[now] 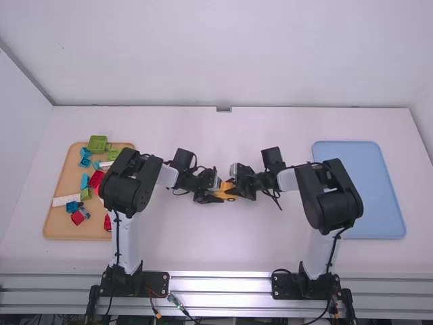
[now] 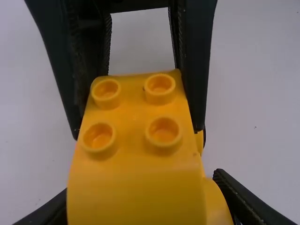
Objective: Assemble lego blocks to make yellow taxi
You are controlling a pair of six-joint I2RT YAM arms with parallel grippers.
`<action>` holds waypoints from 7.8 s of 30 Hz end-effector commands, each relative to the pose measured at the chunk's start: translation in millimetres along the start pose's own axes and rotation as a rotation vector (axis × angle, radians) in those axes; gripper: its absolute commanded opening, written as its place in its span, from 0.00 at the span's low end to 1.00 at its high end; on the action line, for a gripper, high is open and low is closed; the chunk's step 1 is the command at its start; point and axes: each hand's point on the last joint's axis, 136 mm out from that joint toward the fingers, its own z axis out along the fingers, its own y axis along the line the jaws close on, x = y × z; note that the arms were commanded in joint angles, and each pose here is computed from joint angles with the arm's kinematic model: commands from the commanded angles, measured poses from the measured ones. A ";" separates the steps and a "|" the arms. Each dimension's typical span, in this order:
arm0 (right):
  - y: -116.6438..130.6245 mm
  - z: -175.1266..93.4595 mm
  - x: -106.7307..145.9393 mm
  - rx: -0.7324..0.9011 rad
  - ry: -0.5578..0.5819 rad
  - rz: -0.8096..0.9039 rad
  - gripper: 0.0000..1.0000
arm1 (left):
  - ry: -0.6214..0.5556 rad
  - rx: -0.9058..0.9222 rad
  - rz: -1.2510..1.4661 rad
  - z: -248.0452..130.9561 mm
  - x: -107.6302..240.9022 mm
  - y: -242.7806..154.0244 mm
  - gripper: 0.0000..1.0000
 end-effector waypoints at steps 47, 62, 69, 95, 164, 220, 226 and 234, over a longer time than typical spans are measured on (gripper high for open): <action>20.2 13.3 57.8 -0.006 0.239 0.010 0.00 | 0.035 -0.068 -0.021 3.8 0.5 30.7 0.25; 1.3 -25.8 6.3 0.037 0.010 -0.098 0.00 | 0.040 -0.055 -0.037 4.1 2.2 26.8 0.24; -7.9 -25.1 -5.7 0.058 -0.046 -0.090 0.00 | 0.064 0.000 -0.008 4.1 9.4 10.6 0.21; -7.4 -2.7 19.6 0.021 0.063 0.037 0.00 | 0.087 -0.012 -0.008 3.5 13.4 12.9 0.18; 16.6 -1.8 75.5 0.114 0.339 0.181 0.00 | 0.087 -0.058 -0.032 5.3 10.1 25.0 0.08; -23.2 -17.0 -23.9 0.010 -0.058 -0.029 0.99 | 0.093 -0.046 -0.050 5.6 11.9 21.1 0.08; -51.0 -36.9 -41.4 0.058 -0.107 -0.017 0.99 | 0.096 -0.042 -0.058 5.4 12.9 19.9 0.31; -52.4 -65.3 -6.7 0.097 -0.030 0.091 0.99 | 0.100 -0.041 -0.062 4.0 11.1 19.5 0.99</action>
